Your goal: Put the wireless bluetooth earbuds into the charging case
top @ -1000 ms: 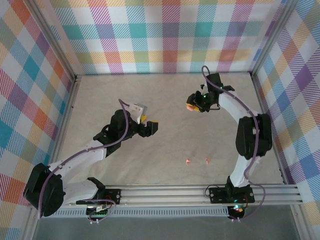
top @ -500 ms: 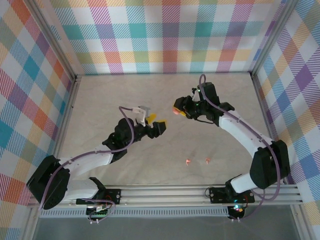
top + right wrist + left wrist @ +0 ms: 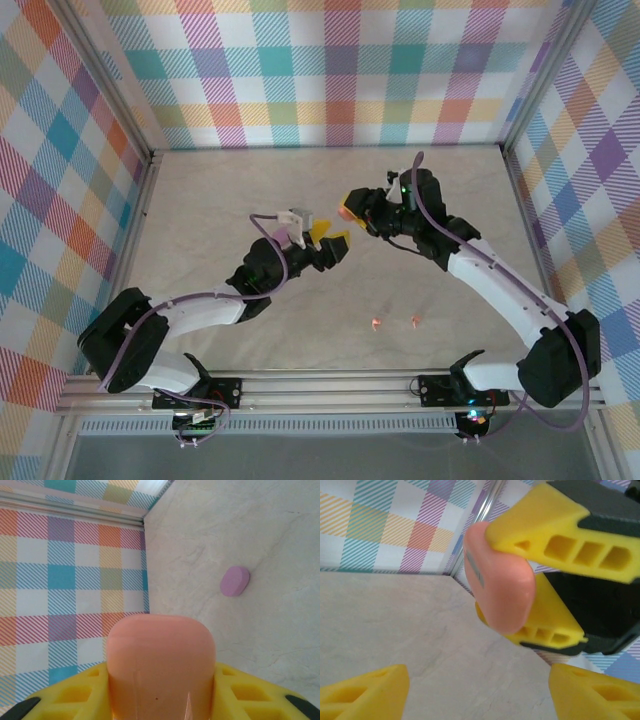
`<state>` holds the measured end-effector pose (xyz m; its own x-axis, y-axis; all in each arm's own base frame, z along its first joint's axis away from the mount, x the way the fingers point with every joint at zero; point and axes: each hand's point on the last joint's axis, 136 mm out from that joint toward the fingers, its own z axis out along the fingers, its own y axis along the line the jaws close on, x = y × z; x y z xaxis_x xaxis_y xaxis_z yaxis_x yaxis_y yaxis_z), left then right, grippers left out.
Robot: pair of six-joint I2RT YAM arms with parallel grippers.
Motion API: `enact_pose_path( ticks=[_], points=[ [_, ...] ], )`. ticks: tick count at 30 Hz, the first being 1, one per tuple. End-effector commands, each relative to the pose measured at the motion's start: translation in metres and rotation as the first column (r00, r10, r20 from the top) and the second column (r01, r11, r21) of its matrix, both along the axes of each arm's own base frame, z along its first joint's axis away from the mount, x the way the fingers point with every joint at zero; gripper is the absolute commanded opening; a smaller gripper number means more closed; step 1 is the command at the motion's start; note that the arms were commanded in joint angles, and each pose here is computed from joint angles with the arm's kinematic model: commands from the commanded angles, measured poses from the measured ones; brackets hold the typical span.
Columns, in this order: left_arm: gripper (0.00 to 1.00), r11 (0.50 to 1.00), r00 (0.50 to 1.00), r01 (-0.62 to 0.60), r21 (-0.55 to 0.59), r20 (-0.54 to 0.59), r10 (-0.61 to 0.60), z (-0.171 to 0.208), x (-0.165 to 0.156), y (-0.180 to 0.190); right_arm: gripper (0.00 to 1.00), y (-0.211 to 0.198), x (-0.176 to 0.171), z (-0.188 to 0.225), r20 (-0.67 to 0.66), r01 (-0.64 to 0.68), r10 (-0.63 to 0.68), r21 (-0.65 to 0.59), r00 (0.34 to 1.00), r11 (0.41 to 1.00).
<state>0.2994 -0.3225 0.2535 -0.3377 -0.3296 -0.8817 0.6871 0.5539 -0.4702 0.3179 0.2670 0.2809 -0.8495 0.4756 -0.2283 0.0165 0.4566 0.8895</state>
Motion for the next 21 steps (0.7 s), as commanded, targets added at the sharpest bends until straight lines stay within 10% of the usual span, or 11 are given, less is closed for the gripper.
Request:
enact_pose_path(
  ticks=[1,14,21],
  points=[
    [0.72,0.995,0.998,0.022,-0.100,0.059,-0.016,0.035,0.000,-0.009,0.37,0.001,-0.003,0.006,0.018,0.016,-0.016,0.020,1.000,1.000],
    [0.66,0.991,0.999,0.025,-0.133,0.041,-0.019,0.034,0.014,-0.024,0.37,0.008,-0.008,0.014,0.019,-0.001,0.000,0.051,1.000,0.999],
    [0.43,0.992,0.998,0.027,-0.124,0.053,-0.021,0.033,0.016,-0.026,0.39,0.009,-0.013,0.019,0.016,-0.017,0.016,0.066,1.000,0.998]
  ],
)
